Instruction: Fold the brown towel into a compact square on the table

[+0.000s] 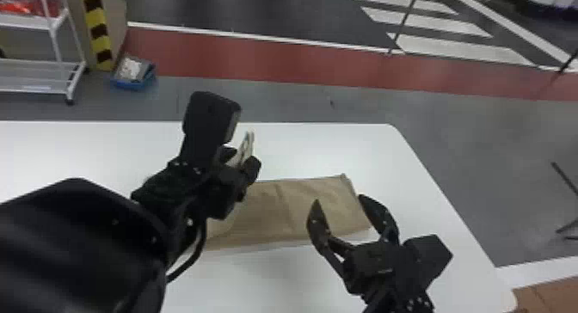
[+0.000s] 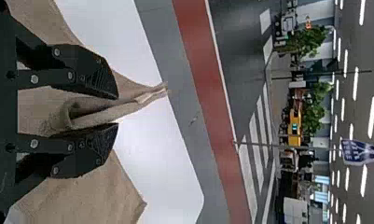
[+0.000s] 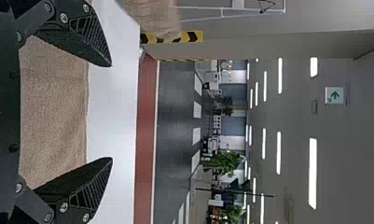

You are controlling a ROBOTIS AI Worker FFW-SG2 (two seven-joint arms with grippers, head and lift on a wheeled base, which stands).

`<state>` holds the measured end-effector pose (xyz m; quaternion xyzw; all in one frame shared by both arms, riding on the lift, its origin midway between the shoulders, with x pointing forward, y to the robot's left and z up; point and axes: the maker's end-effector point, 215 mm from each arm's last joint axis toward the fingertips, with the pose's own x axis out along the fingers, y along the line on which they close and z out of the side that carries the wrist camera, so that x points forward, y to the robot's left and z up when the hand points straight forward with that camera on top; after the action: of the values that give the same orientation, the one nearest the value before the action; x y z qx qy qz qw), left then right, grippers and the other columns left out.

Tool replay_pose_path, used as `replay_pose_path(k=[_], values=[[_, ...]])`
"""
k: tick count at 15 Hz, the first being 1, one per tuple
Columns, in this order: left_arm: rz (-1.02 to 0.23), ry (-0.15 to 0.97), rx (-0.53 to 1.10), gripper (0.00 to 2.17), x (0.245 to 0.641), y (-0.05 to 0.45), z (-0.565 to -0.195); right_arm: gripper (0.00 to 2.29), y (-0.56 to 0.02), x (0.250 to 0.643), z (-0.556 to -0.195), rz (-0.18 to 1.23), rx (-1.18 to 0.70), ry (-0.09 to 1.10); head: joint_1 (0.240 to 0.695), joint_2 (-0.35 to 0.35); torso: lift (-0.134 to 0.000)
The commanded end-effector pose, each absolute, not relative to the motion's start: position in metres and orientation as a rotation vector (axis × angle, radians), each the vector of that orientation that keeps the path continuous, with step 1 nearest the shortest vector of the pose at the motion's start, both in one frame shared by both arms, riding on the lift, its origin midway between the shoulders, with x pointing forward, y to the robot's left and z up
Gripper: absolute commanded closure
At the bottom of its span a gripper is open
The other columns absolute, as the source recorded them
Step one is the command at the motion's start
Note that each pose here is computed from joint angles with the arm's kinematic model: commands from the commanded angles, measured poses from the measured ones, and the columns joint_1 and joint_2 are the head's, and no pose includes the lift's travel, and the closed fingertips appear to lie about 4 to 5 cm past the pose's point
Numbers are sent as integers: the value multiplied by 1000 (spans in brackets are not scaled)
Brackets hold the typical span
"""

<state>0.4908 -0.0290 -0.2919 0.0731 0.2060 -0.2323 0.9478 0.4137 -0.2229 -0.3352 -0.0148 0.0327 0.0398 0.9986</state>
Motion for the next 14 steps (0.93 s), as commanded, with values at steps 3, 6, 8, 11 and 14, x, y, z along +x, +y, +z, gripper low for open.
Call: replay_pose_path(k=[3, 6, 8, 11, 14], values=[[-502, 418, 160, 70, 484, -44, -294, 184, -223, 417, -334, 79, -29, 64, 695, -312, -125], [-486, 422, 149, 70, 486, -36, -295, 181, -225, 423, -338, 75, -28, 86, 695, -320, -125], [-442, 439, 113, 70, 495, -10, -300, 181, -225, 435, -352, 85, -31, 155, 695, -317, -125], [-356, 462, 75, 70, 498, 55, -313, 181, -226, 460, -353, 89, -91, 193, 695, -270, -125], [-285, 447, 54, 73, 498, 111, -319, 178, -195, 471, -368, 143, -64, 264, 695, -182, -125]])
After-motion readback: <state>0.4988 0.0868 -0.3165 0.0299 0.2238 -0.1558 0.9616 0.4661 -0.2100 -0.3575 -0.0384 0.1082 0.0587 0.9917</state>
